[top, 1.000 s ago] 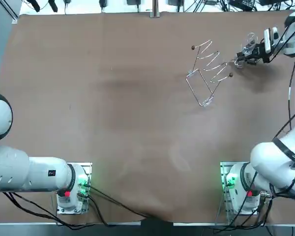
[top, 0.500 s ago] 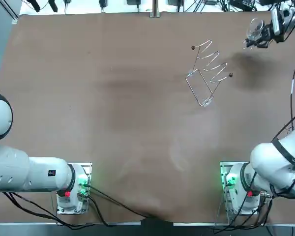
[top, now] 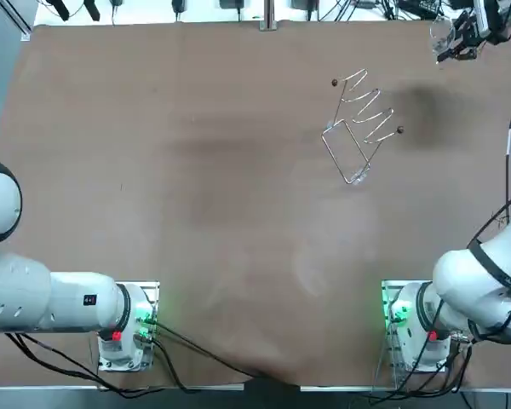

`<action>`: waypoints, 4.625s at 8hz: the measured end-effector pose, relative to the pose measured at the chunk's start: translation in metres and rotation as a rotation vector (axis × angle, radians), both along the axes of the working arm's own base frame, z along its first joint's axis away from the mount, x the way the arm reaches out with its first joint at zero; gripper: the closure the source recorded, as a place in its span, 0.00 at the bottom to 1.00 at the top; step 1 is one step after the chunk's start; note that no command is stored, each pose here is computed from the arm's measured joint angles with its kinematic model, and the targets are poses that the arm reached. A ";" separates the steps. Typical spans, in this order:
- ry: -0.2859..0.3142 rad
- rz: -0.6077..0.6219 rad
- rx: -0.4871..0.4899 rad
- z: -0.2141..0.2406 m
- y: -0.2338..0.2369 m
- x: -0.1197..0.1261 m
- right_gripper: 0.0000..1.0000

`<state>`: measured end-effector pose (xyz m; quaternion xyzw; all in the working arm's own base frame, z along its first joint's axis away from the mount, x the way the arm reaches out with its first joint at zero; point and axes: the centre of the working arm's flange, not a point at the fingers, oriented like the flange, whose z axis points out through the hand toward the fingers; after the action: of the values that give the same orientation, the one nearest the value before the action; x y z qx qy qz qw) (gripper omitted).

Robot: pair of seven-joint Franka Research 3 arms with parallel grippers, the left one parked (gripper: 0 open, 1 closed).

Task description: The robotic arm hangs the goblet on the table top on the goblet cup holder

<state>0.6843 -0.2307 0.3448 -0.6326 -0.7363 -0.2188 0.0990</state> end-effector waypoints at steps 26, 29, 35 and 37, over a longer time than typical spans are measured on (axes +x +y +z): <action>0.789 -1.143 -0.645 0.112 0.183 -0.027 0.89; 0.806 -1.320 -0.674 0.108 0.203 -0.022 0.89; 0.875 -1.477 -0.654 0.111 0.265 -0.025 0.89; 0.918 -1.545 -0.605 0.117 0.274 -0.024 0.89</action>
<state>0.6603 0.0430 0.4622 -0.9679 -0.0286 0.2466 0.0386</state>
